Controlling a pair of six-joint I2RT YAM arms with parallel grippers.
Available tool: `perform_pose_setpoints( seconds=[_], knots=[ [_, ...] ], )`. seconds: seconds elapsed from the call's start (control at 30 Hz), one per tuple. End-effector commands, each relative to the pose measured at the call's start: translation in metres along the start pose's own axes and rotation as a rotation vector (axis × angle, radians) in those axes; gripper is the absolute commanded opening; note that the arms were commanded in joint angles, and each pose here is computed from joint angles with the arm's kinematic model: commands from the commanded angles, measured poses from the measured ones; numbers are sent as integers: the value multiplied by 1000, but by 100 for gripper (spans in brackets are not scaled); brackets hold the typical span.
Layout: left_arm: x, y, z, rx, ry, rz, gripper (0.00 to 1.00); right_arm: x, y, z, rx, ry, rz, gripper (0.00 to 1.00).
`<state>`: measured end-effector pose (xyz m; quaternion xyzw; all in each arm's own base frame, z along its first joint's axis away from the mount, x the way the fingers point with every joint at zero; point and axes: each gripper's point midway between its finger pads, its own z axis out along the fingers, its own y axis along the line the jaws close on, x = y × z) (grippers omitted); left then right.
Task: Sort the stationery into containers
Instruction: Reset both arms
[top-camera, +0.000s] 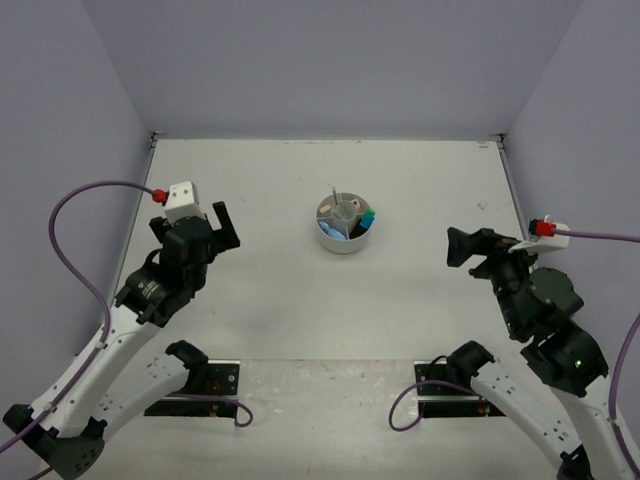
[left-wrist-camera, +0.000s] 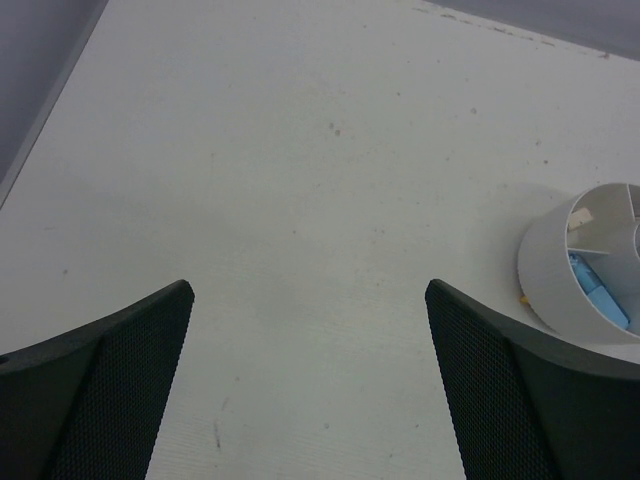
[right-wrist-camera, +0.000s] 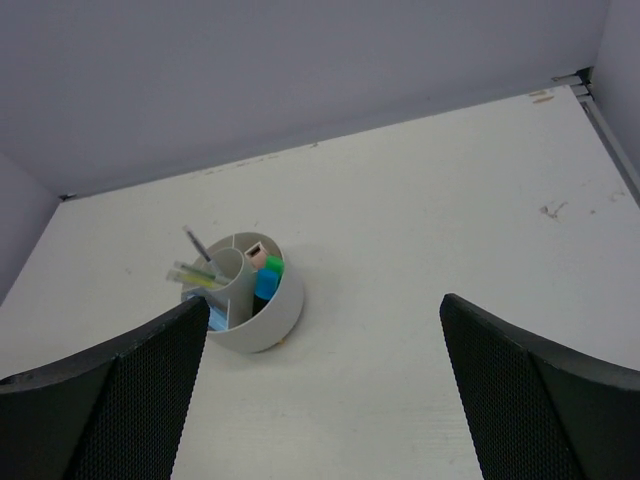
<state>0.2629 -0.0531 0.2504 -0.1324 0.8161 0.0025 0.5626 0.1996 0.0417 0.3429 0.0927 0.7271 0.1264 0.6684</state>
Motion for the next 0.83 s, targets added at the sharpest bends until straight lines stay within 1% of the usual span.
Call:
perform_pose_setpoints(
  seconds=[0.0,0.07,0.17,0.43,0.8],
  knots=[
    [-6,17,-20,18,-32,32,100,32,-5,-7,-36,92,-67,99],
    [3,22,-17,19,-56,36,100,37,-5,-8,-48,91,-68,99],
    [22,29,-12,8,-60,50,100,44,-8,-5,-38,91,-78,99],
    [25,29,-10,9,-52,59,100,62,-17,0,6,124,-87,99],
    [30,25,-8,27,-41,80,100,64,-15,-1,-10,118,-76,99]
  ],
)
